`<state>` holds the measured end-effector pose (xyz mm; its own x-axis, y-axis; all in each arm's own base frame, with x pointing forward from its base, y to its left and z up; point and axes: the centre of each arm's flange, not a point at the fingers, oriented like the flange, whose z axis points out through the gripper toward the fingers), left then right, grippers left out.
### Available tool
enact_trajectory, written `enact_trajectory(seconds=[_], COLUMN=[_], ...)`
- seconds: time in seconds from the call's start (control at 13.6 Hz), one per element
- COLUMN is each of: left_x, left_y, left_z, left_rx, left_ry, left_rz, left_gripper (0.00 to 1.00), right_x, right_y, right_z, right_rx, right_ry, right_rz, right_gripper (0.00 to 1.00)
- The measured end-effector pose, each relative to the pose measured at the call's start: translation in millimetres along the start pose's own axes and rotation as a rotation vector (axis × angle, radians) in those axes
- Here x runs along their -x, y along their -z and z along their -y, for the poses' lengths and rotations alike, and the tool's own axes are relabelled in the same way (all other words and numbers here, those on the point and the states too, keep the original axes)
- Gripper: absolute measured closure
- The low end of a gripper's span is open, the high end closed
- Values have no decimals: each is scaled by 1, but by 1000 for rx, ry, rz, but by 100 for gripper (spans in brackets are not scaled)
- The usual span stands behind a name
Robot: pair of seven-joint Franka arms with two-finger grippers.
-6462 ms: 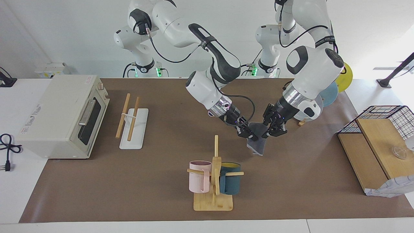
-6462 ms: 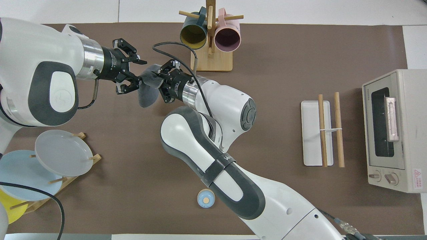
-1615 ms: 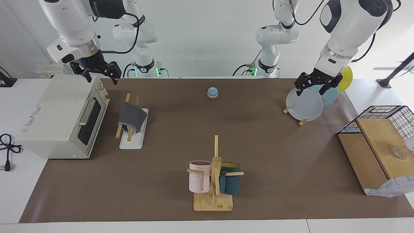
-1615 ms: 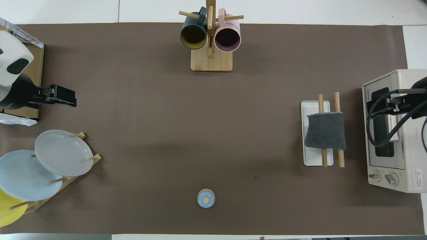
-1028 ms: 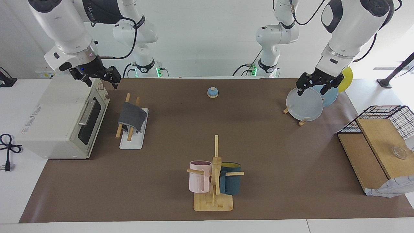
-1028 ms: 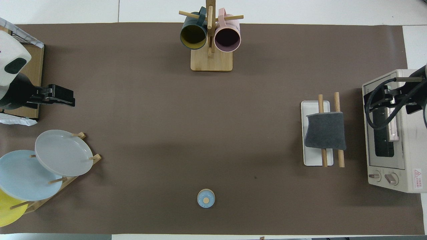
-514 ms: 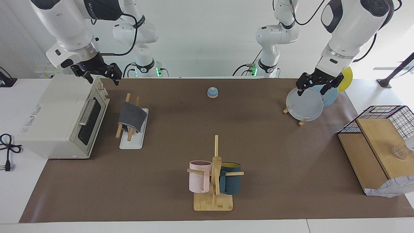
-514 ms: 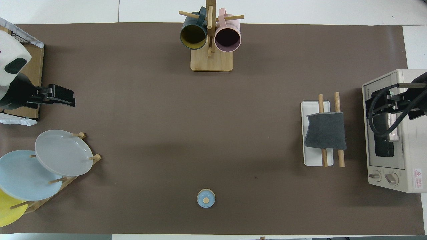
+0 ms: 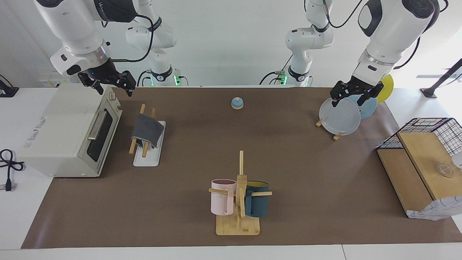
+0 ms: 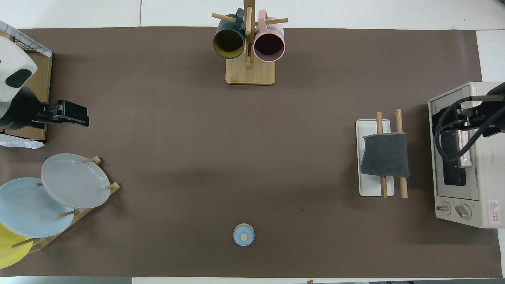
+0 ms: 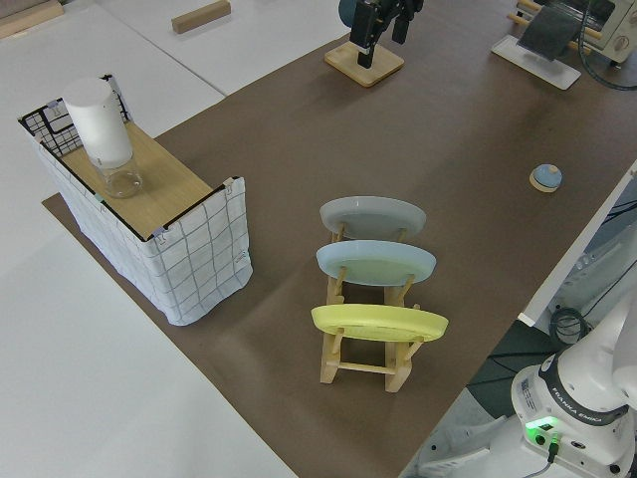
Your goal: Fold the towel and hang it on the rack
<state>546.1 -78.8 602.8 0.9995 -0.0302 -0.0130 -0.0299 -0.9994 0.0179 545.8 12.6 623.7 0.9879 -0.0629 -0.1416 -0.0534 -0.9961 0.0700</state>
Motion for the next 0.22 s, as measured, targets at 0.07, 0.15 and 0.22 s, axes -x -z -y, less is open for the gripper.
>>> enact_trajectory(seconds=[0.07, 0.15, 0.22], left_x=[0, 0, 0], left_y=[0, 0, 0], left_z=[0, 0, 0], left_rx=[0, 0, 0], left_ry=[0, 0, 0], left_rz=[0, 0, 0], left_gripper=[0, 0, 0], right_x=[0, 0, 0], right_y=[0, 0, 0], right_z=[0, 0, 1], right_rx=[0, 0, 0], right_ry=[0, 1, 1], right_rz=[0, -1, -2], right_gripper=[0, 0, 0])
